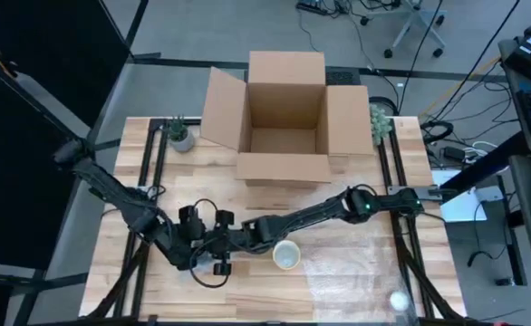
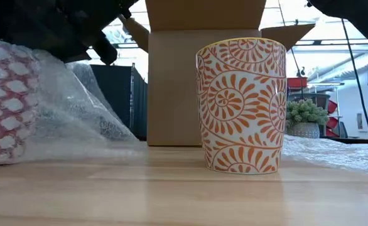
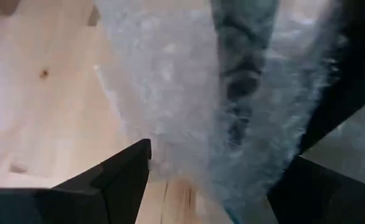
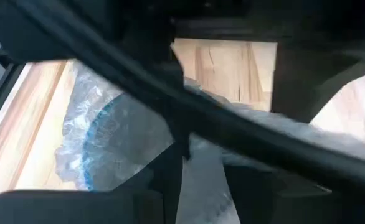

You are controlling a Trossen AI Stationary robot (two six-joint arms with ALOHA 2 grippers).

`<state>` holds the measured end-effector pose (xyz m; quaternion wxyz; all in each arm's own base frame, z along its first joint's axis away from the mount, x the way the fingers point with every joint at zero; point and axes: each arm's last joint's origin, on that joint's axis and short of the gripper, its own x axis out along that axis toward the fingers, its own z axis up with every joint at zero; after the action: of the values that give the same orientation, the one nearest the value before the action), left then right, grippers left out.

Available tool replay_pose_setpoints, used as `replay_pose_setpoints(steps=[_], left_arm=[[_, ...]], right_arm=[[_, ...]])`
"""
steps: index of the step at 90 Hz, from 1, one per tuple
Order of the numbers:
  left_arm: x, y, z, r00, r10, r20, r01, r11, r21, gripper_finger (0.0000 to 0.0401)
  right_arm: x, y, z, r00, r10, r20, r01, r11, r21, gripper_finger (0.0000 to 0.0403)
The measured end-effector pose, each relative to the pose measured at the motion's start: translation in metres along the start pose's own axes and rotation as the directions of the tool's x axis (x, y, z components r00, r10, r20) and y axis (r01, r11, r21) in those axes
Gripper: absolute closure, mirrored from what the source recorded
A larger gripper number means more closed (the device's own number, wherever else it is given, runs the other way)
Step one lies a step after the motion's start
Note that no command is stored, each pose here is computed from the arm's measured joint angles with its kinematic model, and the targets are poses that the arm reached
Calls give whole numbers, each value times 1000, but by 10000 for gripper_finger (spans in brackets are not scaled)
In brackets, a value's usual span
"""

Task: Wrap mug
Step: Wrap the red mug with the bubble wrap

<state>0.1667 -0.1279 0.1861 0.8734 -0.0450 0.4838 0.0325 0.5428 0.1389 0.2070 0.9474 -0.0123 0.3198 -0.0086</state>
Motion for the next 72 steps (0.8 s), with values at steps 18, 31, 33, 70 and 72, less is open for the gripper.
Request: replay_pose_setpoints(steps=[18, 31, 33, 70, 72], left_arm=[[4, 1, -3, 1000, 3, -8, -2, 1000, 17, 131], [4, 1, -4, 1000, 4, -10, -4, 1000, 24, 131], [4, 1, -3, 1000, 3, -9, -3, 1000, 24, 131], [4, 1, -3, 1000, 3, -8, -2, 1000, 21, 131], [4, 1, -3, 1000, 1, -8, -1, 1000, 21, 131]], right_arm=[[-32, 1, 16, 1000, -6, -17, 6, 999, -48, 300], [-60, -6, 21, 991, -87, -103, 78, 993, -89, 300], [-63, -8, 21, 986, -122, -116, 111, 989, -97, 300], [-16, -45, -20, 894, -385, -231, 364, 923, -129, 300], [-13, -46, -21, 897, -381, -223, 362, 924, -124, 300]])
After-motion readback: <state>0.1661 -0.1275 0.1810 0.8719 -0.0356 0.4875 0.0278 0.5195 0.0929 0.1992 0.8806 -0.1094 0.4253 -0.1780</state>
